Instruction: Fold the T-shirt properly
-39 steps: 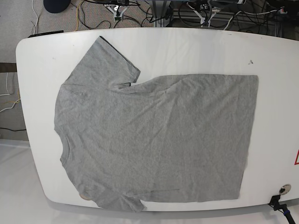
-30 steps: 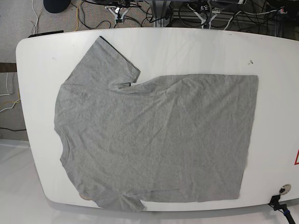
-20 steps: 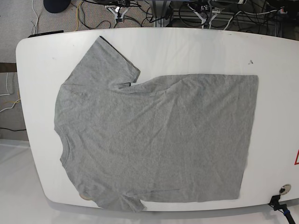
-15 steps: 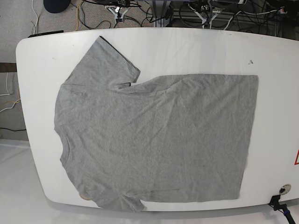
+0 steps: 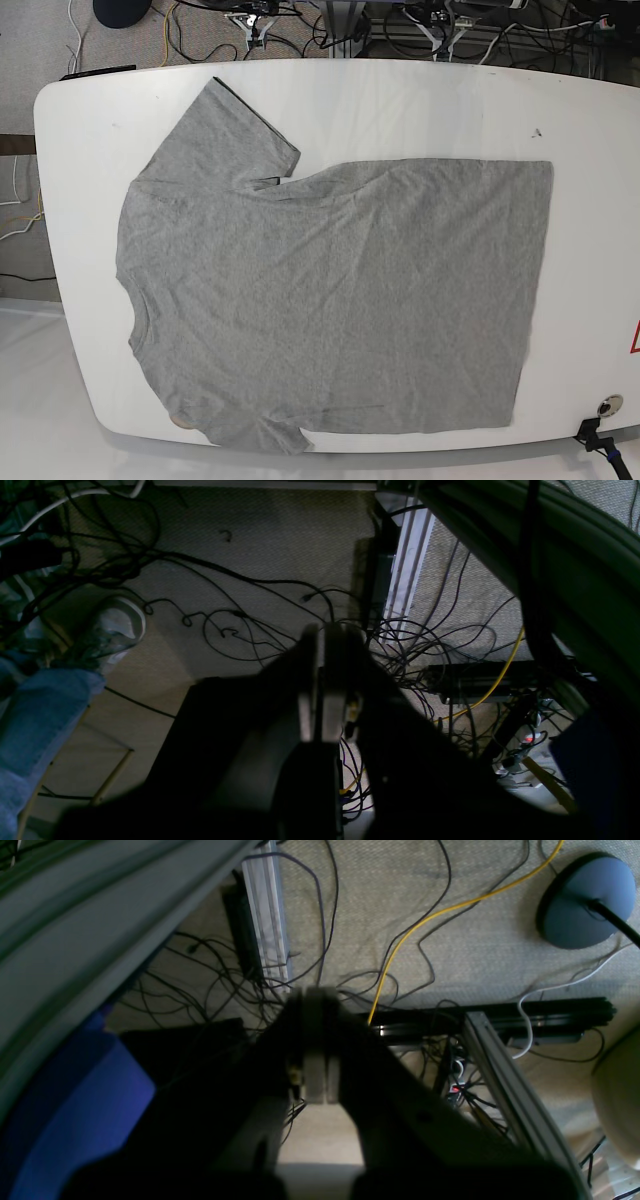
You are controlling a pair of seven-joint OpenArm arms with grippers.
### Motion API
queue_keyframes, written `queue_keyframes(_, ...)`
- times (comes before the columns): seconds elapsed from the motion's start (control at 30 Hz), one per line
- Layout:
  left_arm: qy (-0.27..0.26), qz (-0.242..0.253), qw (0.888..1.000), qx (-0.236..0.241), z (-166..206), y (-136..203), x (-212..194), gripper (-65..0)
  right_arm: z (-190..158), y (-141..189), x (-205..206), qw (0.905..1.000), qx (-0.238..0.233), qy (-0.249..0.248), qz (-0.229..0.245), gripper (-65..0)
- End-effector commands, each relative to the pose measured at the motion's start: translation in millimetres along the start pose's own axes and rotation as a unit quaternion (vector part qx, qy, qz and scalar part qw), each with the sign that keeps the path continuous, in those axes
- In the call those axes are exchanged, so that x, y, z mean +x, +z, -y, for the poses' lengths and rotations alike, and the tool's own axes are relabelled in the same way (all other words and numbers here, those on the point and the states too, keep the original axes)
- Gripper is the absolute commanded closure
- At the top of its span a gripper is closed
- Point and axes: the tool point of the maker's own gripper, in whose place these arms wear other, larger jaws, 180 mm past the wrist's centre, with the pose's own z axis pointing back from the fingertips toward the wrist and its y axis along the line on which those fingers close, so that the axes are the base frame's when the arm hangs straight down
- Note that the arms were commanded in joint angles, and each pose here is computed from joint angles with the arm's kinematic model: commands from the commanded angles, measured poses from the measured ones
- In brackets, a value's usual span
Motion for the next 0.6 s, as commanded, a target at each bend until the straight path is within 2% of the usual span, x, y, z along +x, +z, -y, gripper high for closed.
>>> queue_keyframes(0.0, -0.004, 0.002, 1.0, 0.003, -3.6, 0.1, 1.7, 0.0, 2.1, 0.1, 0.6, 1.0, -0.001, -0.001, -0.001, 0.0)
queue_keyframes(0.33, -0.003, 0.006, 1.0, 0.006, -8.0, 0.2, -1.4, 0.0, 3.6, 0.1, -1.2, 1.0, 0.0, -0.005, -0.001, 0.0)
queue_keyframes(0.37, -0.009, 0.011, 1.0, 0.009, -6.4, 0.2, 3.8, 0.0, 2.6, 0.6, 11.5, 0.9998, -0.004, 0.002, 0.018, 0.0)
queue_keyframes(0.57, -0.006, 0.012, 1.0, 0.012, -13.2, 0.5, 4.1, 0.0, 5.2, 0.4, 7.3, 0.9999, -0.006, 0.004, 0.015, 0.0)
